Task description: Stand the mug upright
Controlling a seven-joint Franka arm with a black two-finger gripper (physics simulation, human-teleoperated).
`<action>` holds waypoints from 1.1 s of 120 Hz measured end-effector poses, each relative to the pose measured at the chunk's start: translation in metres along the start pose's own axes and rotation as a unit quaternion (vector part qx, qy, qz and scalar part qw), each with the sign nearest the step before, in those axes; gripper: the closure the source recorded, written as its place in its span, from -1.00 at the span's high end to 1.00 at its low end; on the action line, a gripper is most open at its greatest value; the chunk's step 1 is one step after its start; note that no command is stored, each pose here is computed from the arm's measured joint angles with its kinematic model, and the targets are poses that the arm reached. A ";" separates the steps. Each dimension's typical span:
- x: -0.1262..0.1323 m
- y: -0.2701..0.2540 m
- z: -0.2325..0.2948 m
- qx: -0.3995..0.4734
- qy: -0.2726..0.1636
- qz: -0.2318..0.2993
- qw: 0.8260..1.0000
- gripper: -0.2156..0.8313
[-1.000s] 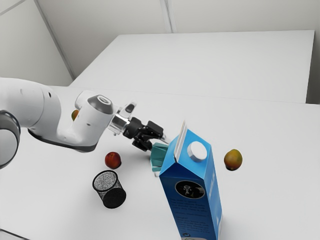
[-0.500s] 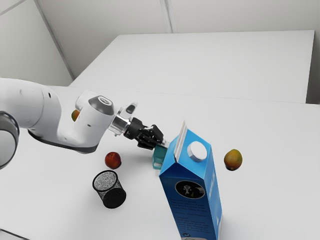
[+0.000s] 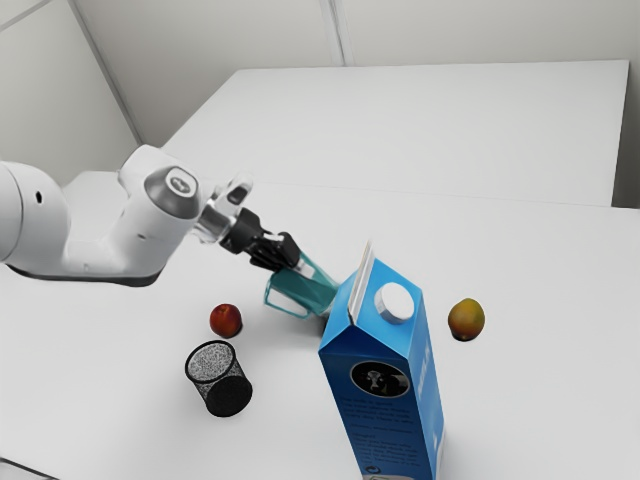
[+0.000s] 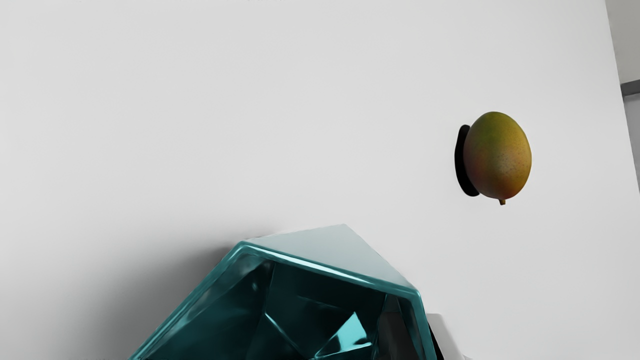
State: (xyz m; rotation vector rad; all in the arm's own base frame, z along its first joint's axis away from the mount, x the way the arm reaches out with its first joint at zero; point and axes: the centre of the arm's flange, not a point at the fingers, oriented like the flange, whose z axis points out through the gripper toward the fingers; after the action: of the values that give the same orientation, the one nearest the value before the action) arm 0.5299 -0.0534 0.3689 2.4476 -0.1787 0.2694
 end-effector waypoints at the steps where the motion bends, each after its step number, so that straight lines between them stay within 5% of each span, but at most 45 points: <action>1: 0.000 0.000 -0.001 0.005 -0.002 0.004 1.000 -0.89; 49: 0.033 -0.002 -0.013 0.208 -0.104 0.127 0.964 -0.90; 83: 0.024 -0.005 -0.011 0.260 -0.136 0.126 0.948 -0.90; 132: 0.019 -0.016 0.001 0.278 -0.142 0.094 0.945 -0.91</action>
State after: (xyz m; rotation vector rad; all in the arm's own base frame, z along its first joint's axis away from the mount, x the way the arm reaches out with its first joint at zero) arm 0.5520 -0.0431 0.3633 3.0316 -0.5257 0.0456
